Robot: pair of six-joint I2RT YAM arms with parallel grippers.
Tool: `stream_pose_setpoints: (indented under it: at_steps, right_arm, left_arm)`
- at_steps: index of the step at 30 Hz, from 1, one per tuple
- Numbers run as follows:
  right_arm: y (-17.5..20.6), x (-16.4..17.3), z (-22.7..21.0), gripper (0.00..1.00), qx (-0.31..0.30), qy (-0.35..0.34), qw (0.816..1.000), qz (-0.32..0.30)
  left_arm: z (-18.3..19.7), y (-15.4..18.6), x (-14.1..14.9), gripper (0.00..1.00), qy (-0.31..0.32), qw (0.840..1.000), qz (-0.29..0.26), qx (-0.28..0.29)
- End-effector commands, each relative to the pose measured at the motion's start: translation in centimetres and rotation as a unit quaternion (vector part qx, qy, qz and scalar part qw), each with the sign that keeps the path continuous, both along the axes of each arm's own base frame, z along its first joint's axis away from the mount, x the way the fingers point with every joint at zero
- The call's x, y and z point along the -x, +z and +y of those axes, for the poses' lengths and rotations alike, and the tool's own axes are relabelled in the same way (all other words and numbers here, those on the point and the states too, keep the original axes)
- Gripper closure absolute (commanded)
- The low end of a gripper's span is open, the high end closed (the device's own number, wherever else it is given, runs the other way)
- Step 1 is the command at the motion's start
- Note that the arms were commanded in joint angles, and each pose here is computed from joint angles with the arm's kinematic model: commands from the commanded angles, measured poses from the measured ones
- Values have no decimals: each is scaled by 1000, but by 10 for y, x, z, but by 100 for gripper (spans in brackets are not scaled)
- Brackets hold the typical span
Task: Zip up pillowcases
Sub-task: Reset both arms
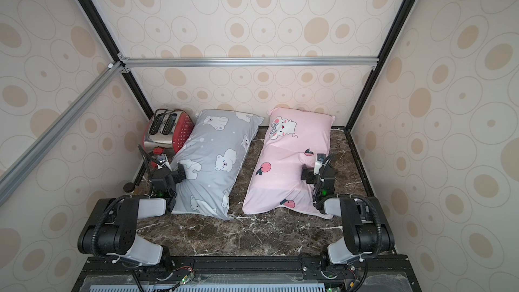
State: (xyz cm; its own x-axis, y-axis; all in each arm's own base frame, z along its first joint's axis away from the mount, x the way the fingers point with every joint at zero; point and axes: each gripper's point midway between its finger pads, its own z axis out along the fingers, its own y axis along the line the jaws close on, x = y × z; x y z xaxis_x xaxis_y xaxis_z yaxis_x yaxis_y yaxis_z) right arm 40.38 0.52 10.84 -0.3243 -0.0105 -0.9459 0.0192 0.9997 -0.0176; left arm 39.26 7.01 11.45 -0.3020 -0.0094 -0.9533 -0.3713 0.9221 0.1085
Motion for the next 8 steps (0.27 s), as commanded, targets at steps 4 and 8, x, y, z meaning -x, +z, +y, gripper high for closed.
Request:
stream_pose_setpoints:
  at_steps: [4, 8]
  right_arm:
    - [-24, 6, 2, 0, 11, 5, 999, 46]
    - [-25, 6, 2, 0, 11, 5, 999, 46]
  left_arm:
    - [-7, -14, 0, 1, -15, 999, 28, -3]
    - [-7, -13, 1, 1, -17, 1000, 24, -4]
